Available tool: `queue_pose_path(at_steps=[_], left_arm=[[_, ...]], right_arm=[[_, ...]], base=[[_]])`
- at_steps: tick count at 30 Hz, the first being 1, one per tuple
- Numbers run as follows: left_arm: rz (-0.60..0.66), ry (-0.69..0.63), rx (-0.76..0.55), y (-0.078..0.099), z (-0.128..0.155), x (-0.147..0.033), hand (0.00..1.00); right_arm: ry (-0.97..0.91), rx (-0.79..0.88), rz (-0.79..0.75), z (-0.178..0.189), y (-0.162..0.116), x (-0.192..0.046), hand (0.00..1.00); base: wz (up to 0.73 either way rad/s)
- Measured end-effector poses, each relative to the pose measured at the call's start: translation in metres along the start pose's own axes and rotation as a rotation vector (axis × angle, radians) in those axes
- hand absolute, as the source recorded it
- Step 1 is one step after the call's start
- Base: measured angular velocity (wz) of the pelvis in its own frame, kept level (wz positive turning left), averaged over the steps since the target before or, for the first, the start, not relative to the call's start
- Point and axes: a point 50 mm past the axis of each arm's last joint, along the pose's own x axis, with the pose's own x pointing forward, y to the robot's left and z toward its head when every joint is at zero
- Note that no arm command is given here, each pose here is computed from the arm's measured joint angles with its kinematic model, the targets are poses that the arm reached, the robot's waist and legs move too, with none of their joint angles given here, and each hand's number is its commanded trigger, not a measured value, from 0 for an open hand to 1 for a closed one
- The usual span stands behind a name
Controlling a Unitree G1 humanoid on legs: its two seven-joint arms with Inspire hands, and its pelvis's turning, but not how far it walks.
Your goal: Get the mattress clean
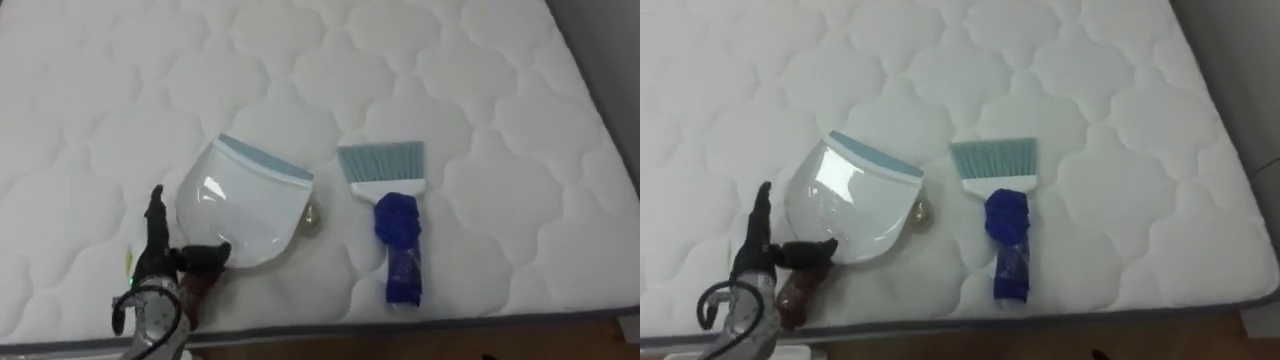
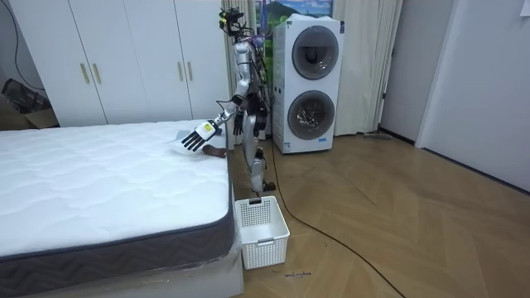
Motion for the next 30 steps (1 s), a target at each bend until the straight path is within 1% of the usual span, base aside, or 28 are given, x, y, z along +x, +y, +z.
queue_pose_path(at_steps=[3,12,15,21,30], left_arm=[[-0.021,0.038,0.002,-0.008,-0.003,-0.003,0.0],[-0.099,0.109,0.021,-0.021,-0.011,-0.006,0.0],[-0.125,0.104,0.023,-0.025,-0.004,-0.002,0.0],[-0.14,0.12,0.022,-0.028,-0.005,-0.003,0.0],[-0.149,0.117,0.024,-0.031,-0.004,-0.004,0.0]], right_arm=[[-0.009,-0.035,0.003,0.006,0.001,0.001,0.0],[0.019,-0.073,0.024,0.009,0.005,0.002,0.0],[-0.001,-0.091,0.031,0.017,0.006,0.003,0.0],[-0.004,-0.063,0.026,0.02,0.006,0.004,0.0],[-0.007,-0.066,0.023,0.021,0.006,0.004,0.0]], base=[[0.06],[0.0],[0.01],[-0.02],[0.03]])
